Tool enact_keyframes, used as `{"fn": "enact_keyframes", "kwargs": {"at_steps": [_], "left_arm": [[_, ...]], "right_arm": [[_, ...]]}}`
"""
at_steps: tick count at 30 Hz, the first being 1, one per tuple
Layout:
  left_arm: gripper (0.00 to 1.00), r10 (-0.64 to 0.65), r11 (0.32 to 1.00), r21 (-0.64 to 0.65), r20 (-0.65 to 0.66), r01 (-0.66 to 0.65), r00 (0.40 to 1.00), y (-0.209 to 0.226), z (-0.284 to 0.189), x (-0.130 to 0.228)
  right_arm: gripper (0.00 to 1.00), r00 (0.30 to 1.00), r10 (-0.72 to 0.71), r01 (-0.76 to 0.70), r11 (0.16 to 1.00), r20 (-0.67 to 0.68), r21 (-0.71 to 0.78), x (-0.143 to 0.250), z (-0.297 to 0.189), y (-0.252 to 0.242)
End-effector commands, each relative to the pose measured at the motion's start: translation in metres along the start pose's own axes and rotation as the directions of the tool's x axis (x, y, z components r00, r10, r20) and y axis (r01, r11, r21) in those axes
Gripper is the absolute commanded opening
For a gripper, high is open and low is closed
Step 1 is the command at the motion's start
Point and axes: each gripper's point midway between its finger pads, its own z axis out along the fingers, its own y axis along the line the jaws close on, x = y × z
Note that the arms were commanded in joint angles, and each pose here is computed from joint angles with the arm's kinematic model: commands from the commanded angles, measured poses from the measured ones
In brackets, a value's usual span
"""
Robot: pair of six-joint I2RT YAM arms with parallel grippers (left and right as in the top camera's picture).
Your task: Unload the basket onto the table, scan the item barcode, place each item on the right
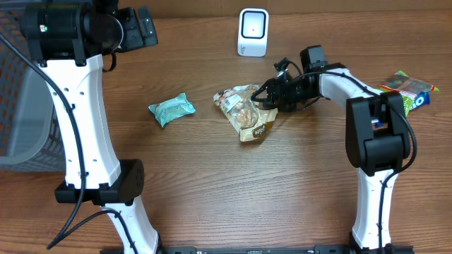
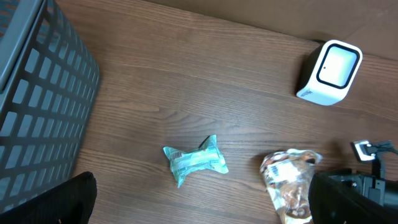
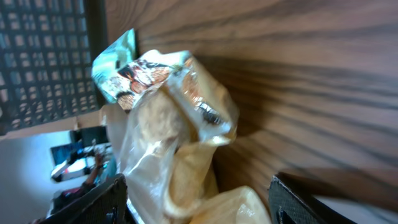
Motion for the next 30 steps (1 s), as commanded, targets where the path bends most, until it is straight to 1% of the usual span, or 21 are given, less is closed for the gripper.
{"fn": "enact_keyframes", "kwargs": {"at_steps": [1, 11, 13, 15, 16, 17, 18, 20, 23, 25, 26, 28, 30], "left_arm": [[1.0, -0.002, 1.0, 0.005, 0.017, 0.002, 1.0, -0.002, -0.008, 0.0], [1.0, -0.002, 1.0, 0.005, 0.017, 0.002, 1.0, -0.002, -0.008, 0.0], [1.0, -0.002, 1.0, 0.005, 0.017, 0.002, 1.0, -0.002, -0.008, 0.0], [1.0, -0.003, 1.0, 0.005, 0.017, 0.002, 1.0, -0.002, -0.008, 0.0], [1.0, -0.003, 1.0, 0.005, 0.017, 0.002, 1.0, -0.002, -0.008, 0.0], [1.0, -0.002, 1.0, 0.005, 0.017, 0.002, 1.0, -0.002, -0.008, 0.0], [1.0, -0.002, 1.0, 0.006, 0.017, 0.002, 1.0, -0.002, -0.008, 0.0], [1.0, -0.003, 1.0, 0.005, 0.017, 0.002, 1.0, -0.002, -0.008, 0.0], [1.0, -0.002, 1.0, 0.005, 0.017, 0.002, 1.0, -0.002, -0.008, 0.0], [1.0, -0.002, 1.0, 0.005, 0.017, 0.002, 1.0, -0.002, -0.008, 0.0], [1.0, -0.002, 1.0, 0.005, 0.017, 0.002, 1.0, -0.002, -0.008, 0.0], [1.0, -0.002, 1.0, 0.005, 0.017, 0.002, 1.0, -0.002, -0.008, 0.0], [1.0, -0.003, 1.0, 0.006, 0.017, 0.002, 1.0, -0.002, -0.008, 0.0]], "right_arm": [[0.73, 0.999, -0.019, 0.017, 0.998, -0.029, -0.067, 0.003, 0.012, 0.011], [0.72, 0.997, -0.021, 0.016, 0.998, -0.081, -0.057, 0.016, 0.034, 0.023], [0.67, 0.996, -0.001, 0.0, 1.0, -0.09, -0.011, 0.02, 0.04, 0.019], [0.57, 0.995, 0.041, -0.034, 0.997, -0.09, 0.071, 0.023, 0.045, 0.009], [0.47, 0.995, 0.053, -0.044, 0.994, -0.087, 0.104, 0.023, 0.047, 0.005], [0.33, 0.994, 0.068, -0.057, 0.989, -0.08, 0.138, 0.023, 0.049, 0.0], [0.21, 0.994, 0.082, -0.07, 0.985, -0.073, 0.157, 0.022, 0.049, -0.003], [0.04, 0.994, 0.082, -0.07, 0.985, -0.07, 0.159, 0.022, 0.048, -0.003], [0.04, 0.995, 0.08, -0.072, 0.989, -0.053, 0.129, 0.016, 0.038, 0.005], [0.04, 0.998, 0.063, -0.059, 0.986, -0.02, 0.156, 0.009, 0.025, 0.009], [0.04, 0.999, 0.052, -0.051, 0.98, 0.001, 0.191, 0.005, 0.018, 0.01], [0.04, 0.998, 0.013, -0.033, 0.949, 0.064, 0.315, -0.005, -0.003, 0.01], [0.04, 0.989, -0.047, -0.023, 0.882, 0.138, 0.47, -0.016, -0.032, 0.01]]}}
